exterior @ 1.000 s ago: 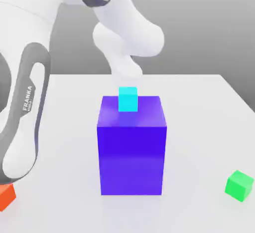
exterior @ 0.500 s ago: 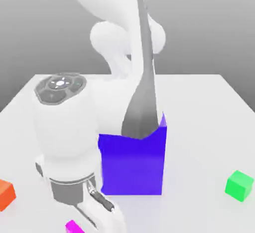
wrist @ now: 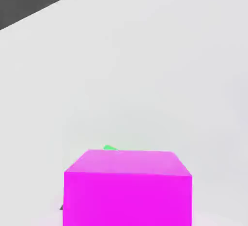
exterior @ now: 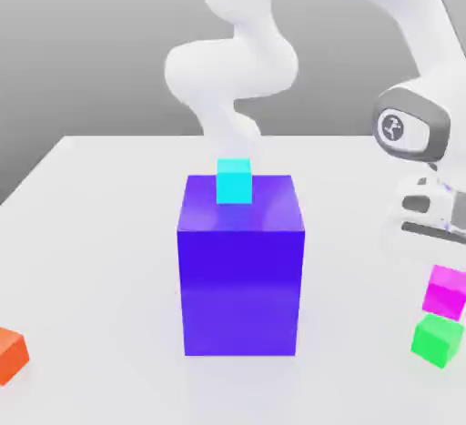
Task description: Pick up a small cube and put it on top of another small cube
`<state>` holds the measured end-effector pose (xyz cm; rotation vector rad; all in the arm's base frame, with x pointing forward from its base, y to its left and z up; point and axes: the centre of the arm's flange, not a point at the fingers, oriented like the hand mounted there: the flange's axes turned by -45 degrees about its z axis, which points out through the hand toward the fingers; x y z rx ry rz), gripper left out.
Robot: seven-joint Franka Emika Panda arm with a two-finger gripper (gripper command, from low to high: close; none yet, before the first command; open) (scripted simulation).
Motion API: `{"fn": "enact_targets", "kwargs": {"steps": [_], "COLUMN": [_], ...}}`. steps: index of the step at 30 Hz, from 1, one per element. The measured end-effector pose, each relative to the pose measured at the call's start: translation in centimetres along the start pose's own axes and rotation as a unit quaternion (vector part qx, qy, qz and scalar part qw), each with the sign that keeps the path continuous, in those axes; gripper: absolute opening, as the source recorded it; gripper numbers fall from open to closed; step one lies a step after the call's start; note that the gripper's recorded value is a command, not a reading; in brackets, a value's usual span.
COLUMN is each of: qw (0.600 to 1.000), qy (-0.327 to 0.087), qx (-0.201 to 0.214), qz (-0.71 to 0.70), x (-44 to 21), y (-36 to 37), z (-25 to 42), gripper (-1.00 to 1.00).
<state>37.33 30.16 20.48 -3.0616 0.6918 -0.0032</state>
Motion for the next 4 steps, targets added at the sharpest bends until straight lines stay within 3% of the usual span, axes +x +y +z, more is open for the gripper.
{"fn": "enact_targets", "kwargs": {"steps": [1, 2, 4], "qw": [1.000, 1.000, 1.000], "qy": [0.000, 0.000, 0.000], "qx": [0.000, 0.000, 0.000], "qz": [-0.001, -0.002, -0.002], "x": [-0.19, -0.32, -0.32], "y": [0.00, 0.03, 0.03], "z": [1.29, 2.16, 2.16], "gripper": [-1.00, 1.00, 1.00]}}
